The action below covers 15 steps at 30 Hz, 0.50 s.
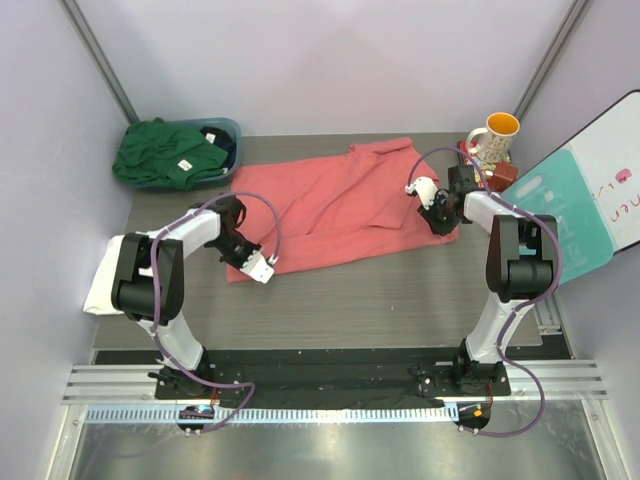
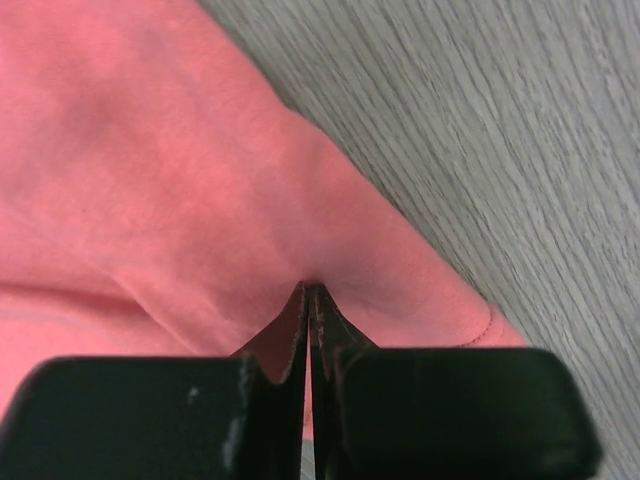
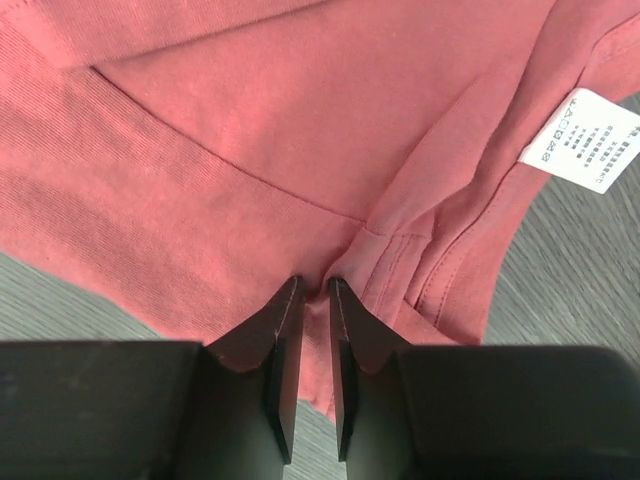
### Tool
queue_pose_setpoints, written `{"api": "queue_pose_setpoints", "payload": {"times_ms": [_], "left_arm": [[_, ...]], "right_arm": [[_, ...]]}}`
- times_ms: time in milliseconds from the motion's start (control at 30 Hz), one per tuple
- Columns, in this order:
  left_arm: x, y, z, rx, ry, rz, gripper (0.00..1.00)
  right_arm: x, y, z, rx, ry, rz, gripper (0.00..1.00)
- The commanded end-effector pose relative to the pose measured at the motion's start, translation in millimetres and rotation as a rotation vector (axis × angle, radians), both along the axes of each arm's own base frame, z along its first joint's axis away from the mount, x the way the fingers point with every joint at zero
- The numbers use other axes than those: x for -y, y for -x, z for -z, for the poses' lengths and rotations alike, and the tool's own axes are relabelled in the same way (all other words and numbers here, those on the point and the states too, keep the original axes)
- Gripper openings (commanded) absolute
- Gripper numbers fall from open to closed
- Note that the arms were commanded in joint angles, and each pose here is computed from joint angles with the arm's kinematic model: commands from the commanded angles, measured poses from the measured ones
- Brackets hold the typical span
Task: Fold and stack the t-shirts
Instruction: Fold the flattened tshirt in 1/3 of the way
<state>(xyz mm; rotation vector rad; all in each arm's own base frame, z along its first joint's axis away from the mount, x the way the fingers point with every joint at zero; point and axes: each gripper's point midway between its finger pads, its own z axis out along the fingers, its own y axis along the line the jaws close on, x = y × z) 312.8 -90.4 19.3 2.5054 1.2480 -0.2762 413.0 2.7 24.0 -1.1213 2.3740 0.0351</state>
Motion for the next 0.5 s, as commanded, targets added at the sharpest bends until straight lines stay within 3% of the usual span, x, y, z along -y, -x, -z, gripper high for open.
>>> {"api": "queue_pose_setpoints", "payload": {"times_ms": [0,233,467], "left_arm": [[-16.1,5.6,21.0,-0.012,-0.106,0.006,0.00],[-29.8,26.9,34.5,-0.026,-0.190,0.020,0.00],[-33.6,60.2,20.5,-0.044,-0.176,0.044,0.00]], "right_arm": [[0.8,4.1,7.0,-0.021,0.005,0.012,0.22],[4.1,46.1,11.6,-0.075,0.035,-0.012,0.19],[4.5,98.0,2.7,-0.104,0.060,-0.077,0.18]]}}
